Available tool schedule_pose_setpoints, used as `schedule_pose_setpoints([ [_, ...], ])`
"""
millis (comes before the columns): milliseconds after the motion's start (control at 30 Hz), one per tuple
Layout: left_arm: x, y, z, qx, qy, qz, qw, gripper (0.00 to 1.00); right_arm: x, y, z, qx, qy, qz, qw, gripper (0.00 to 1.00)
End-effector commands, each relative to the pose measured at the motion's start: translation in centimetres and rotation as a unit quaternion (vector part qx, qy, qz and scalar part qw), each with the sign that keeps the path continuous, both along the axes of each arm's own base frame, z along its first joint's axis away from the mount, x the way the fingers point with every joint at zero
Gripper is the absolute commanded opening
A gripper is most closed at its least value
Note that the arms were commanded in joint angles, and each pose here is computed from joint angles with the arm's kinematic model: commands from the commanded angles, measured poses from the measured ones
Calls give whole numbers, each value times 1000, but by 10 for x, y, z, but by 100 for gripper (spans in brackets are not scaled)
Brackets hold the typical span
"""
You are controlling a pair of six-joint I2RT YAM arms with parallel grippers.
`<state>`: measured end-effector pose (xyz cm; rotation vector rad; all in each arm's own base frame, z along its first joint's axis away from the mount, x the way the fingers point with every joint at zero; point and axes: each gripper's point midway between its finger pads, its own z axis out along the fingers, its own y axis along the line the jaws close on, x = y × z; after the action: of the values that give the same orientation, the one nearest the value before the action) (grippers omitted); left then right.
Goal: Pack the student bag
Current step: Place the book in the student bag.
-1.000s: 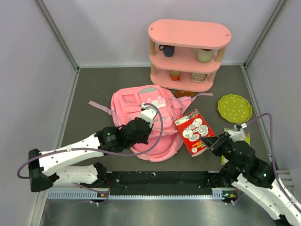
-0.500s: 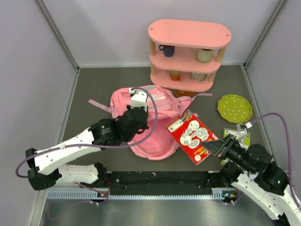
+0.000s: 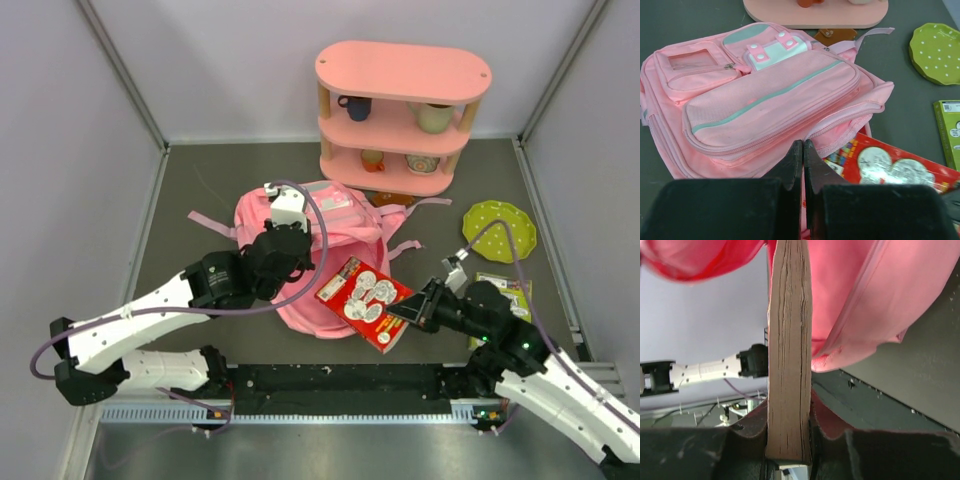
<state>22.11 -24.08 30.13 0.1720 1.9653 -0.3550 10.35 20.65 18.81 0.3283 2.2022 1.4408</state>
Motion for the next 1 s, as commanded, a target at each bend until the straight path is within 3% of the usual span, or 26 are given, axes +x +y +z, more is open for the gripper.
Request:
schedule_pose_setpoints([
  [0, 2, -1, 49, -106, -41, 9, 994, 0, 27, 32, 46, 132, -35, -12, 991, 0],
  [267, -2, -8, 49, -122, -35, -8, 992, 0, 82, 52, 47, 164, -25, -106, 980, 0],
  [733, -7, -9, 60, -139, -36, -26, 989, 0, 167, 128, 52, 199, -14, -171, 965, 0],
  [967, -12, -7, 62, -130, -29, -38, 990, 0, 213, 163, 12, 175, -9, -233, 957, 0],
])
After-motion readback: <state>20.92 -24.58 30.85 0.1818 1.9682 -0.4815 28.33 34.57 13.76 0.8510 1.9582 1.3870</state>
